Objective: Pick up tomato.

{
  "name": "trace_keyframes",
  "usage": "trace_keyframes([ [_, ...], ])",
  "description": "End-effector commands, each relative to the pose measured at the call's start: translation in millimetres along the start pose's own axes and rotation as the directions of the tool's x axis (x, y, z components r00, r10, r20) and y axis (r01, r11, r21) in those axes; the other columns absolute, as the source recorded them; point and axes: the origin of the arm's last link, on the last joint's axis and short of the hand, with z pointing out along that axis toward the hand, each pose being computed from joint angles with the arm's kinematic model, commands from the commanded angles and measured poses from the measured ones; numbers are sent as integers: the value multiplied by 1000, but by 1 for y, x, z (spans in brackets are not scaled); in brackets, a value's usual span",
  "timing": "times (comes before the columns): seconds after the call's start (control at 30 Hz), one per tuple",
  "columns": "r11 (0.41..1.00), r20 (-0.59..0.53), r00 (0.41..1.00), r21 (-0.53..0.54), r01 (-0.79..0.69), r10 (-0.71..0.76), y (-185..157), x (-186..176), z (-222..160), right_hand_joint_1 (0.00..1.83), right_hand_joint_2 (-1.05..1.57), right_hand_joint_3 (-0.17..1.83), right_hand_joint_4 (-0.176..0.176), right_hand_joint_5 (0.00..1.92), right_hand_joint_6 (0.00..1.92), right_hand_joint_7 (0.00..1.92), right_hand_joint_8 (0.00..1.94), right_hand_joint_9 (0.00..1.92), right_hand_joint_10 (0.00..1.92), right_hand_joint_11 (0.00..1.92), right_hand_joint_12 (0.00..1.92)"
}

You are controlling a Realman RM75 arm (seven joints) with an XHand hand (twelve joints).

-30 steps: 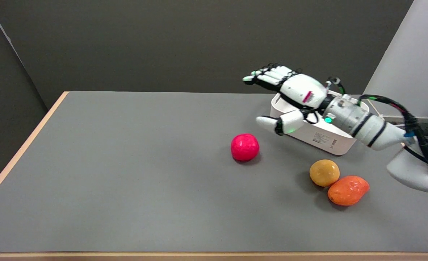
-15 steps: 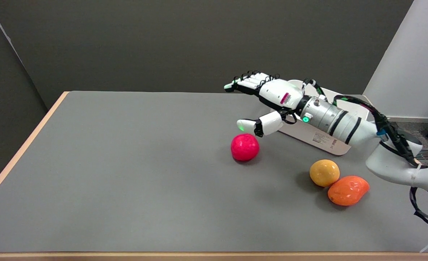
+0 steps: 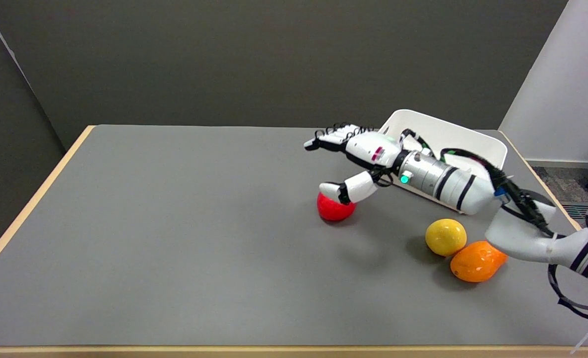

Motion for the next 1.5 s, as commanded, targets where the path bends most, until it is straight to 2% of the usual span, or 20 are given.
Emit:
trace_keyframes([
  [0.03,998,124,992,-63,23,-15,-5,-53,16,322,544,980,119,147,457,181,311,58,530,-1,1001],
  [0.5,997,108,994,-67,27,-20,-4,-43,18,308,538,975,117,141,454,176,312,50,537,-1,996],
  [1.0,990,173,985,-135,28,-4,15,-66,5,305,538,974,116,142,453,177,312,47,541,-1,1002],
  [1.5,989,179,983,-128,72,-48,16,-66,5,310,538,973,116,144,455,174,310,44,541,-1,1009],
])
